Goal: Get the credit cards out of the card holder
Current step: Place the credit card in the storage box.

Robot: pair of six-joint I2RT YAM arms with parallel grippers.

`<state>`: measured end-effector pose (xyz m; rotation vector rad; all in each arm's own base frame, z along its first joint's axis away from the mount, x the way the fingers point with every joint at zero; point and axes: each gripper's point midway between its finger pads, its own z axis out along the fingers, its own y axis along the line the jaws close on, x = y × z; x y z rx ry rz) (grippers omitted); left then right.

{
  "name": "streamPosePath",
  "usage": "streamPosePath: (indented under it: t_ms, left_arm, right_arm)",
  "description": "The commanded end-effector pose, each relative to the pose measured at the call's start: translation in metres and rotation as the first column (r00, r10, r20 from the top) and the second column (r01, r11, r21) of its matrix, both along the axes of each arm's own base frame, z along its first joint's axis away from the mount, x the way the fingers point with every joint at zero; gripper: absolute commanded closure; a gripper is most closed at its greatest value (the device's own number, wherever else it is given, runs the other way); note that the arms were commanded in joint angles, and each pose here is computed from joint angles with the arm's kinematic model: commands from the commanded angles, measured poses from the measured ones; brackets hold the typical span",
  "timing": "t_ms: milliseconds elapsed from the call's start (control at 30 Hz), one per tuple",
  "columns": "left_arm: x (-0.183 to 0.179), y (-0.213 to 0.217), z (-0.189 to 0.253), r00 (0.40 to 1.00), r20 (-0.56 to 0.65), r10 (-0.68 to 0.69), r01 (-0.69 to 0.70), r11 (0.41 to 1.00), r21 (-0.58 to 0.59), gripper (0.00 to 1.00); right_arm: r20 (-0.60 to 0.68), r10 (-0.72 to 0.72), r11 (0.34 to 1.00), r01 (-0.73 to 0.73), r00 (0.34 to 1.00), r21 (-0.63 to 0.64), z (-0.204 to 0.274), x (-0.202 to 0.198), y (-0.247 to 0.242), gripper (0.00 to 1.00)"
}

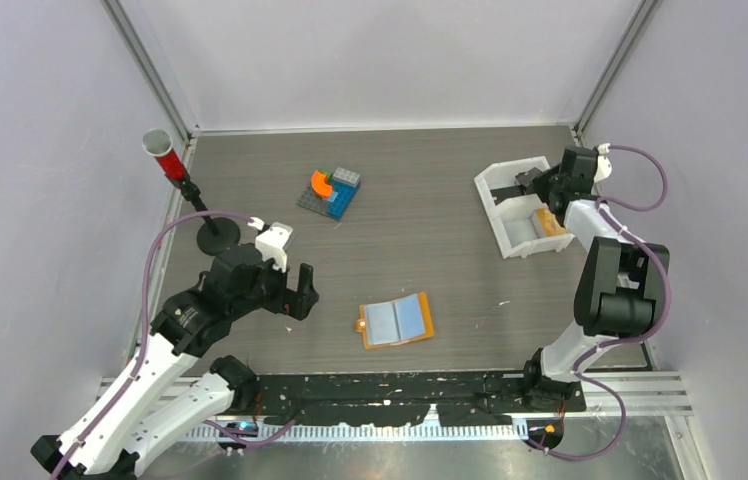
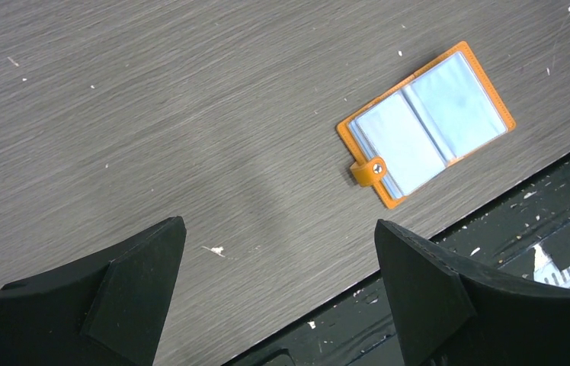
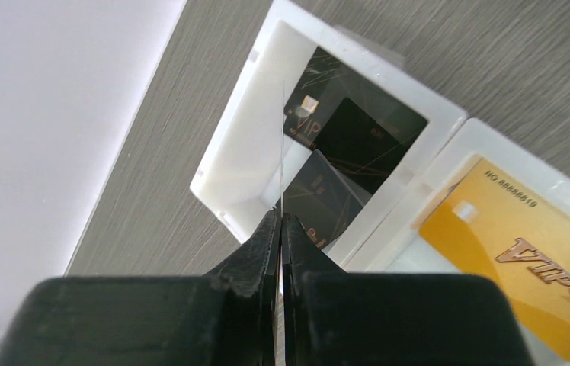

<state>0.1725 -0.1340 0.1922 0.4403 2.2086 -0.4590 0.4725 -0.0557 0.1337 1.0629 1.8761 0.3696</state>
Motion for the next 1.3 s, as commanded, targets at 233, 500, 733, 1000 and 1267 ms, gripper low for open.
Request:
streamPosePath:
  t_ms: [233, 500, 733, 1000, 1267]
  left_arm:
    - [0.003, 0.000, 0.013, 0.999, 0.041, -0.009, 0.009, 1.000, 0.002, 0.01]
    - [0.004, 0.004, 0.018, 0.997, 0.082, 0.010, -0.009, 1.000, -0.016, 0.01]
    - [0.004, 0.006, 0.020, 0.996, 0.089, 0.018, -0.017, 1.000, -0.014, 0.01]
    - [0.005, 0.008, 0.022, 0.994, 0.104, 0.028, -0.026, 0.999, -0.021, 0.01]
    - [0.003, 0.004, 0.021, 0.995, 0.098, 0.009, -0.007, 1.000, -0.026, 0.01]
  right_arm:
    - [0.050, -0.037, 0.999, 0.035, 0.998, 0.038, 0.007, 0.018, -0.022, 0.95]
    - [0.043, -0.060, 0.996, 0.057, 0.997, 0.069, -0.001, 0.024, -0.032, 0.92]
    - [0.027, -0.090, 0.993, 0.088, 0.996, 0.079, -0.009, 0.023, -0.036, 0.92]
    - [0.017, -0.117, 0.988, 0.115, 0.993, 0.102, -0.015, 0.022, -0.037, 0.86]
    - [0.009, -0.181, 0.977, 0.178, 0.984, 0.115, -0.020, 0.015, -0.044, 0.77]
